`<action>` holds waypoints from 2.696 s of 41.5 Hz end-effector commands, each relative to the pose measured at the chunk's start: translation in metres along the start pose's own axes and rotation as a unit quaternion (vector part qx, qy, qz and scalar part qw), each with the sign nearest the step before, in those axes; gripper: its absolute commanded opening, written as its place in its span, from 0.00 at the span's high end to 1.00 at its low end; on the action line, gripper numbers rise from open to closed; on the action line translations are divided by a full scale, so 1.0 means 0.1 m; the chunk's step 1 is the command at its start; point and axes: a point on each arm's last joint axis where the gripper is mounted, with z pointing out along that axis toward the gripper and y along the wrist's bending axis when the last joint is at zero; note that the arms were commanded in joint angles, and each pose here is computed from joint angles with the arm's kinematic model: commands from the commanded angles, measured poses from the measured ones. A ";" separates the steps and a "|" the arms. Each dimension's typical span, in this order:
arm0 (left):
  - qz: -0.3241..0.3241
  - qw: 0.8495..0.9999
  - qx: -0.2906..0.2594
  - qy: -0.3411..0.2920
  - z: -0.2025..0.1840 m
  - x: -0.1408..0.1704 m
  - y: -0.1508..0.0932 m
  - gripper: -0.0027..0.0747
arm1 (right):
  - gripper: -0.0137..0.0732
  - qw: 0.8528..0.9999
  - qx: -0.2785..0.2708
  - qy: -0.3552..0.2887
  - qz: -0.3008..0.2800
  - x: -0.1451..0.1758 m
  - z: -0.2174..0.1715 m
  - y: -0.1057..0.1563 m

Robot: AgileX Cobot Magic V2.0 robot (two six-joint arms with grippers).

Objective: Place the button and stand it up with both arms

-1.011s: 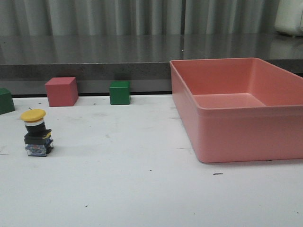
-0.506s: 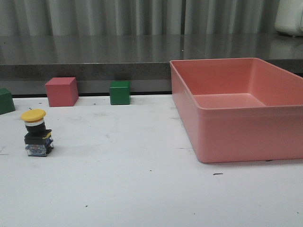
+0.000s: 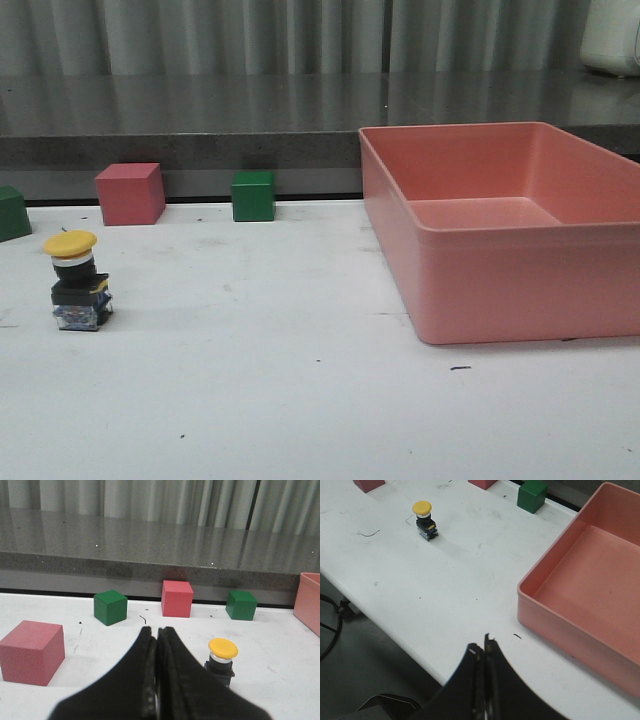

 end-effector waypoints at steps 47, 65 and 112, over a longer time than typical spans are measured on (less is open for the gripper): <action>-0.011 0.998 0.001 -0.069 -0.02 -0.08 0.00 0.99 | 0.92 0.988 0.102 -0.113 0.018 0.16 -0.02 -0.23; -0.011 0.998 0.001 -0.069 -0.02 -0.08 0.00 0.99 | 0.92 0.890 0.295 -0.344 0.046 1.40 0.12 -0.37; -0.011 0.998 0.001 -0.069 -0.02 -0.08 0.00 0.99 | 0.92 0.887 0.309 -0.338 0.050 1.69 0.31 -0.40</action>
